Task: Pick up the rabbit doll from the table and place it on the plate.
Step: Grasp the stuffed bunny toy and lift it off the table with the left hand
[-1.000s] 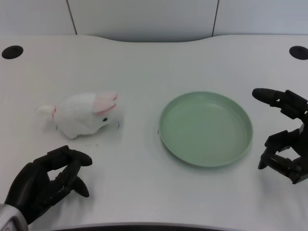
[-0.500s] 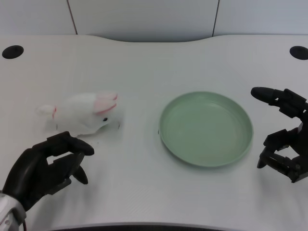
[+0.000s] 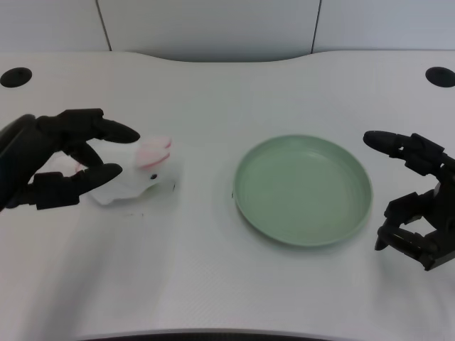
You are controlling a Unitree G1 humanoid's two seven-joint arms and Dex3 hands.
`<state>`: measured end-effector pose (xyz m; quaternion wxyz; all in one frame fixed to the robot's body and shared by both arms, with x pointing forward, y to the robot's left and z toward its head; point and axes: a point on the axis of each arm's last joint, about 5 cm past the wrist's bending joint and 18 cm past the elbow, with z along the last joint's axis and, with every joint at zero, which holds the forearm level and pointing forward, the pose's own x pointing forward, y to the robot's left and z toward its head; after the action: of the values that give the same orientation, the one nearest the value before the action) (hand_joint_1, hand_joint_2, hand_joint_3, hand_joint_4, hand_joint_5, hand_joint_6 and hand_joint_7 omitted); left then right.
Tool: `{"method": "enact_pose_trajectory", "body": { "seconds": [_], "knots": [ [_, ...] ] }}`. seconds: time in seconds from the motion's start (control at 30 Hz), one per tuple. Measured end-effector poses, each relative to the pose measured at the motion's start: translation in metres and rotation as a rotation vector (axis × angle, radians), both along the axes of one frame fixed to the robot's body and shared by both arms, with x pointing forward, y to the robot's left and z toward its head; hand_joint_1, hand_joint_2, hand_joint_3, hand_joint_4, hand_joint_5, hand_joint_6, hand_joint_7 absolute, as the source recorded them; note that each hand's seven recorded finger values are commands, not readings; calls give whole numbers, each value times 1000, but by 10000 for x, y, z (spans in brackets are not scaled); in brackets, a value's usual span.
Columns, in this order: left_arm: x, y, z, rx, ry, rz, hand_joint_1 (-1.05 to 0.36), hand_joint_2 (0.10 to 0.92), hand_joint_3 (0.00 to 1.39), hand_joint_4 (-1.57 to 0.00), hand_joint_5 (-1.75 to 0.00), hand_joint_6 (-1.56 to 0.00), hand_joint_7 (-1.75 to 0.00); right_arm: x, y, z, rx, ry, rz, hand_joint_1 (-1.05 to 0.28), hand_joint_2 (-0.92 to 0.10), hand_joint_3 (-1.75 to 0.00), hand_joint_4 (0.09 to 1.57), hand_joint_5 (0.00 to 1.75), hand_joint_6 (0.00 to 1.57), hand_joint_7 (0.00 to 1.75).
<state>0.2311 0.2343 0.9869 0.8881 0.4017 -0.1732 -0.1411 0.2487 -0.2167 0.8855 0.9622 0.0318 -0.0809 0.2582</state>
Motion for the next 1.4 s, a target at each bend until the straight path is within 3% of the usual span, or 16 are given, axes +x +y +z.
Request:
{"method": "enact_pose_trajectory", "body": {
  "seconds": [0.13,0.23,0.27,0.37,0.4,0.47,0.6,0.7,0.77,0.83,0.9,1.03,1.4],
  "knots": [
    [87,5,173,253,-112,68,-758,921,204,-166,-342,-289,-2,5,14,-1,-2,-8,3,46,-74,-1115,1438,638,1379,327],
    [186,0,259,373,-111,99,-849,921,217,-38,-255,-170,0,5,10,-23,-1,-7,3,39,-68,-1117,1449,636,1387,327],
    [229,-3,287,404,-95,105,-860,921,217,-25,-247,-156,0,7,13,-23,0,-8,6,37,-67,-1118,1451,636,1388,327],
    [318,-7,332,448,-65,115,-918,921,203,-5,-161,-94,-1,10,8,-21,0,-13,8,44,-67,-1123,1443,628,1390,325],
    [371,-20,340,457,-38,110,-936,921,198,-2,-131,-76,-1,15,11,-15,0,-15,7,49,-66,-1126,1440,626,1390,324],
    [508,-37,356,472,47,111,-986,921,159,0,-27,-17,-1,19,13,-5,4,-9,8,67,-74,-1133,1435,631,1386,322],
    [697,-95,317,494,179,100,-1013,921,111,1,-1,-3,-1,11,10,-1,10,-6,8,54,-76,-1130,1429,638,1381,321],
    [774,-159,225,502,243,77,-1019,910,82,1,1,-22,-11,3,9,22,8,-11,9,59,-74,-1129,1421,640,1379,320],
    [822,-224,185,510,269,61,-1036,919,64,1,1,-19,-10,-8,-2,17,4,-8,3,58,-72,-1126,1422,639,1377,317],
    [880,-298,151,515,300,51,-1045,920,52,1,1,-11,-5,-25,-10,2,1,-2,-1,67,-75,-1126,1427,639,1374,312],
    [929,-344,99,517,351,44,-1047,920,46,1,1,-12,-6,-34,-14,-4,5,2,0,82,-77,-1129,1432,643,1375,310],
    [1015,-428,7,507,435,28,-1048,919,32,-29,-16,-23,-11,-38,-17,12,15,5,3,71,-68,-1136,1429,646,1378,309],
    [1161,-565,-165,532,602,14,-1048,876,1,-15,-14,-39,-20,-40,-40,19,14,-6,-1,63,-50,-1149,1432,642,1383,301]
  ]
}}
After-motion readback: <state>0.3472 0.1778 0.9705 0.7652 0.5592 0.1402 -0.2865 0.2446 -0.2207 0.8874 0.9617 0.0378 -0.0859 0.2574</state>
